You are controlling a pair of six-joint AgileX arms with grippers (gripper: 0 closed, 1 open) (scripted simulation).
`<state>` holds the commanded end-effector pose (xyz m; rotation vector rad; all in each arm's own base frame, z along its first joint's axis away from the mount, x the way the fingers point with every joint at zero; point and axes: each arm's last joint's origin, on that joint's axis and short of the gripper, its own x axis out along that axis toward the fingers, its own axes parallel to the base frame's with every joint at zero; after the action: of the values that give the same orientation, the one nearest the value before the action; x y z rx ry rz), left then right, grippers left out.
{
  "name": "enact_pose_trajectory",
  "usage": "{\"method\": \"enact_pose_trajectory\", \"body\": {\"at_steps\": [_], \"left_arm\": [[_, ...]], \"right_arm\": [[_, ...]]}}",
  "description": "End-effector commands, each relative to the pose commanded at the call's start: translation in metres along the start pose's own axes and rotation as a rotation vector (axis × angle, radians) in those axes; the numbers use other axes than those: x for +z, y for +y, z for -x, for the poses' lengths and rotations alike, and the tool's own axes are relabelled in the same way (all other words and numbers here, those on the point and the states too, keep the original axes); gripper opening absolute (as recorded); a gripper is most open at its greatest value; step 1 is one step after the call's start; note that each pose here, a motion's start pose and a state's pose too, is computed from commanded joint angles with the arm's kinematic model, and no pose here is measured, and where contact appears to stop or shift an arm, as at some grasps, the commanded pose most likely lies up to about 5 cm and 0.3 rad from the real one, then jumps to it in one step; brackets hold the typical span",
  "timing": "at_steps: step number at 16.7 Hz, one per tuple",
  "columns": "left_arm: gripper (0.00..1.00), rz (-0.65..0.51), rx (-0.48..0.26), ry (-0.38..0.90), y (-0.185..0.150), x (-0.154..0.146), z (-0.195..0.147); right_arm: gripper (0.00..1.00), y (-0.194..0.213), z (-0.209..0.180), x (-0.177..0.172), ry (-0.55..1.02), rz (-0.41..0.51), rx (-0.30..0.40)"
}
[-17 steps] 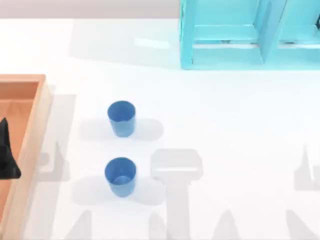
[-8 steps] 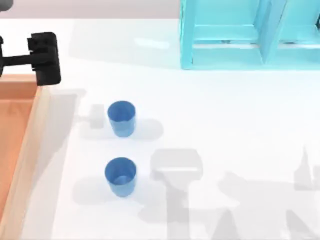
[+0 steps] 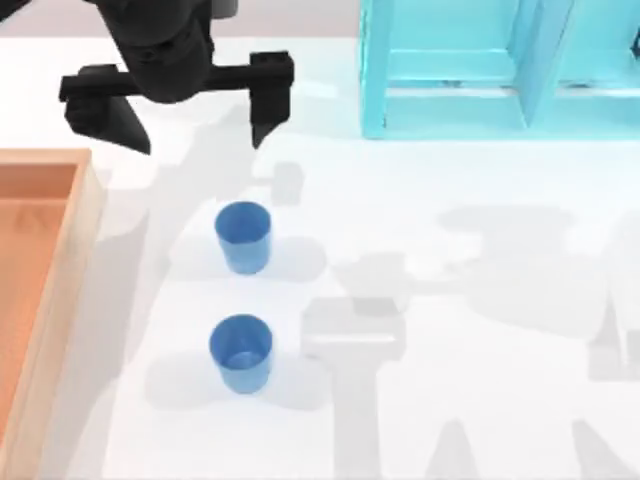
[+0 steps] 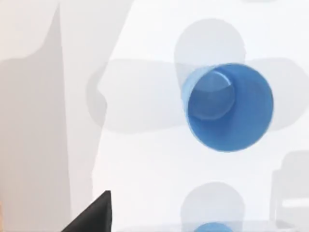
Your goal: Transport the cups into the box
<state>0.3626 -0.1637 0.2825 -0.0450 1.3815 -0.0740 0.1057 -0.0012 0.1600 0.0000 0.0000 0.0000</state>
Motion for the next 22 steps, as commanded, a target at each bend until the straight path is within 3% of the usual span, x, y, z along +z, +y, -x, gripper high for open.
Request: {"method": "enact_pose_trajectory", "body": {"at_steps": [8, 15, 22], "left_arm": [[1.00, -0.001, 0.075, 0.186, -0.056, 0.027, -0.057], [1.00, 0.001, 0.076, 0.188, -0.056, 0.028, -0.062], [1.00, -0.001, 0.075, 0.187, -0.052, 0.015, -0.139]], "right_arm": [[1.00, 0.000, 0.000, 0.000, 0.000, 0.000, 0.000], [1.00, 0.000, 0.000, 0.000, 0.000, 0.000, 0.000], [1.00, 0.000, 0.000, 0.000, 0.000, 0.000, 0.000]]}}
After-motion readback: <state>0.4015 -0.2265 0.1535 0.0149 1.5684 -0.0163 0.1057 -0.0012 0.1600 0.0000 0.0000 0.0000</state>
